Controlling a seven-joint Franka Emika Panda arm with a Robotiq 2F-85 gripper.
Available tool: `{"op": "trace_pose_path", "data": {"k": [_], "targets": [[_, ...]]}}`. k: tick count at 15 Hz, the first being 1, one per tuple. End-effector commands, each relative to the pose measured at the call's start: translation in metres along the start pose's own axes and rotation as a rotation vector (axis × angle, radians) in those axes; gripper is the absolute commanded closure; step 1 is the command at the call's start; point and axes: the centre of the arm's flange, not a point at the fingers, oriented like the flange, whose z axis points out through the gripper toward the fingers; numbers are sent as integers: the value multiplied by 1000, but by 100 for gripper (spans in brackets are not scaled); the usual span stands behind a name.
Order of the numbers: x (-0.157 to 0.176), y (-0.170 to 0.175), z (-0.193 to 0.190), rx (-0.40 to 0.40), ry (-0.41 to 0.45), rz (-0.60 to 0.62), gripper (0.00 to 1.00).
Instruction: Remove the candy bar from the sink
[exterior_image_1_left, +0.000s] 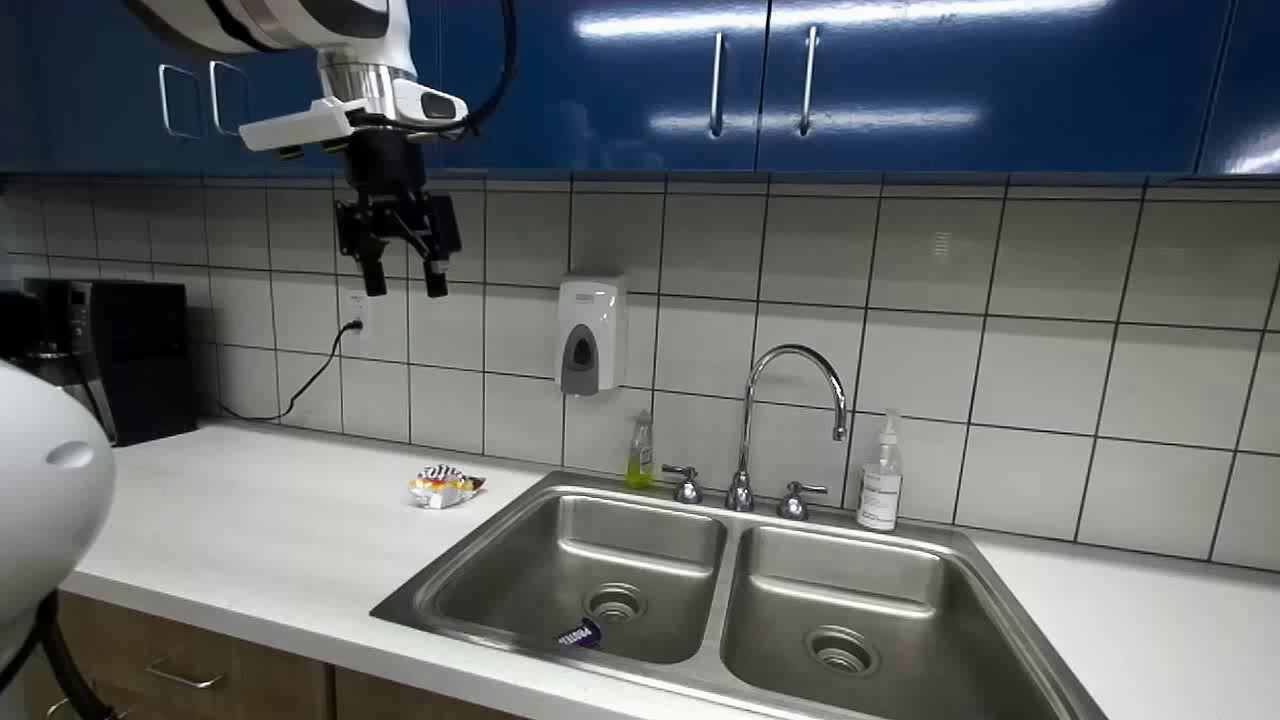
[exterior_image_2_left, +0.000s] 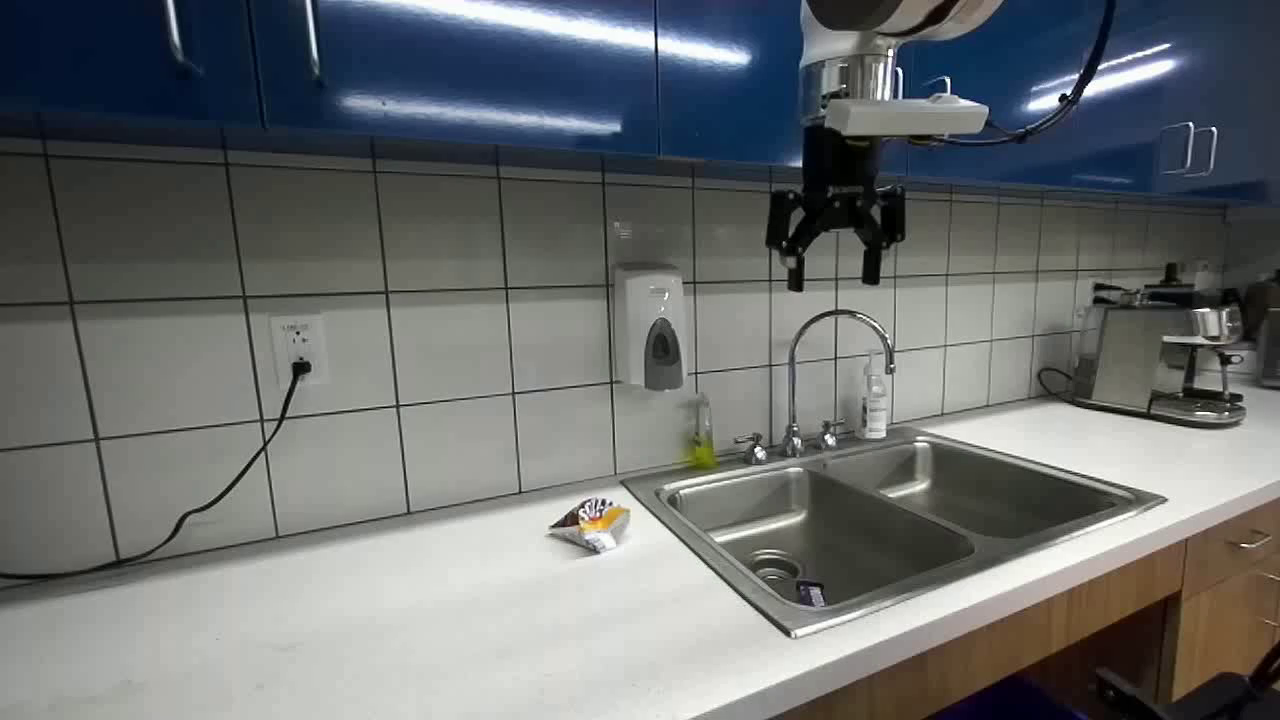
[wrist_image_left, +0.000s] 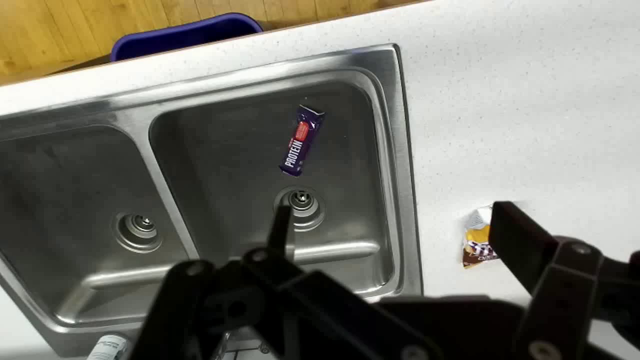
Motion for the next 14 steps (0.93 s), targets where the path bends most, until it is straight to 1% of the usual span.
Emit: {"op": "trace_pose_path", "data": {"k": [1,5,6,9,14], "targets": [[0,0,0,0,0,0,0],[0,0,0,0,0,0,0],[6,0,9,-4,1,2,0],[24,2,48,-2,17,10,0],[50,13,128,-24,19,35,0]]}}
